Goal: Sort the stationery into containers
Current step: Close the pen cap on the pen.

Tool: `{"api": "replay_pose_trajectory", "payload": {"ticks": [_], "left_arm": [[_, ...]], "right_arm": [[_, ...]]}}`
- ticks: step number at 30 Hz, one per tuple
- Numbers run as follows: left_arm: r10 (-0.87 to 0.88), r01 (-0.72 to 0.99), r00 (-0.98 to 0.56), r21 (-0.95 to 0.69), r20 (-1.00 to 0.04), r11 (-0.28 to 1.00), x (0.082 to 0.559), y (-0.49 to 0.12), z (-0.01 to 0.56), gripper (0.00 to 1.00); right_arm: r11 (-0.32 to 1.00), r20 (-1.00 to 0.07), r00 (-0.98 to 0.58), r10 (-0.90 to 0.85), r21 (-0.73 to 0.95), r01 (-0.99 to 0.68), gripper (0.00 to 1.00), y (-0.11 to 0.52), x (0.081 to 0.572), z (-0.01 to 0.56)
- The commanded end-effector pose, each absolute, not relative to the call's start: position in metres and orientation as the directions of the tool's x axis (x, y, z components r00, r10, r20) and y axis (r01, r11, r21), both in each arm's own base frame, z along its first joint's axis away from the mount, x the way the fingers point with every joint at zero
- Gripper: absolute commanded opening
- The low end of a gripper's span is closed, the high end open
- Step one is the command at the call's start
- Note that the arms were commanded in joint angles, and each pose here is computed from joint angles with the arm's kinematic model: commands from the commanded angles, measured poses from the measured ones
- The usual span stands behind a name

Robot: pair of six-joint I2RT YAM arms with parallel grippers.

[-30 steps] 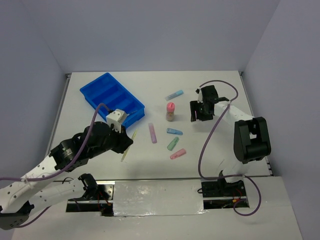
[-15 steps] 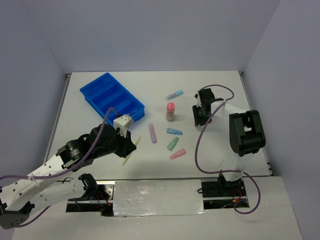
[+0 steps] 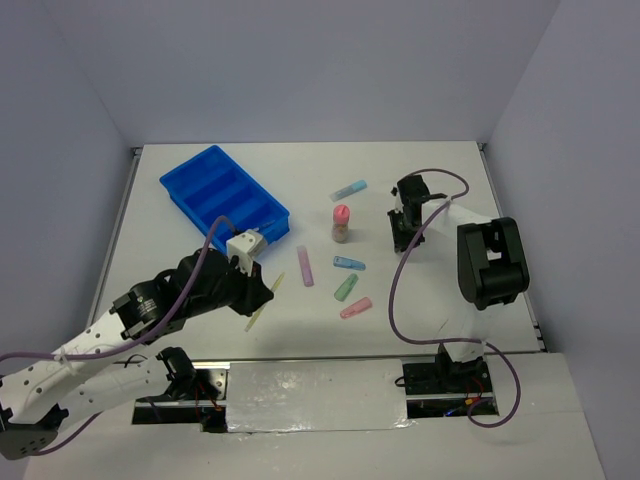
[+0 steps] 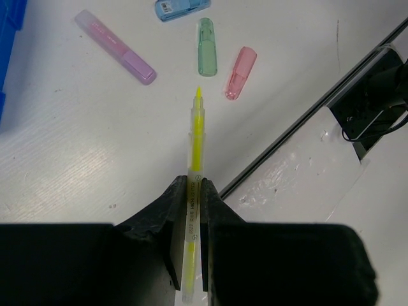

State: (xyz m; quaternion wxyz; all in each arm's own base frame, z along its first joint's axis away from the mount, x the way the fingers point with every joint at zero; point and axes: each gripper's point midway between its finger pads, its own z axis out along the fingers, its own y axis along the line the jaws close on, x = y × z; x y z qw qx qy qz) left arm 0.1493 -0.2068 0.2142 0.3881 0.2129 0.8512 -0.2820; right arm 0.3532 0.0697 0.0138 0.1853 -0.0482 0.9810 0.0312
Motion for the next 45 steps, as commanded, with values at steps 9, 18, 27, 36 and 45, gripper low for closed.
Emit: {"api": "replay_pose_trajectory", "payload": {"ticks": [9, 18, 27, 36, 45], "left_arm": [[0.126, 0.615, -0.572, -0.322, -0.81, 0.72, 0.148, -0.212, 0.226, 0.0], [0.036, 0.611, -0.554, -0.377, -0.832, 0.696, 0.149, -0.217, 0.242, 0.0], [-0.172, 0.74, -0.508, -0.53, -0.844, 0.414, 0.142, -0.273, 0.276, 0.0], [-0.249, 0.803, -0.516, -0.564, -0.82, 0.192, 0.126, -0.3, 0.302, 0.0], [-0.285, 0.807, -0.49, -0.552, -0.824, 0.21, 0.128, -0.293, 0.308, 0.0]], "right_arm": [[0.996, -0.234, -0.972, -0.032, 0.075, -0.05, 0.0, 0.072, 0.337, 0.0], [0.97, -0.501, -0.843, 0.194, 0.225, 0.089, 0.0, 0.086, 0.358, 0.078], [0.639, -0.702, -0.341, 0.625, 0.711, -0.293, 0.0, 0.193, 0.272, 0.298], [0.345, -0.583, -0.382, 0.717, 0.773, -0.532, 0.0, 0.247, 0.191, 0.36], [0.299, -0.608, -0.415, 0.677, 0.743, -0.6, 0.0, 0.276, 0.165, 0.365]]}}
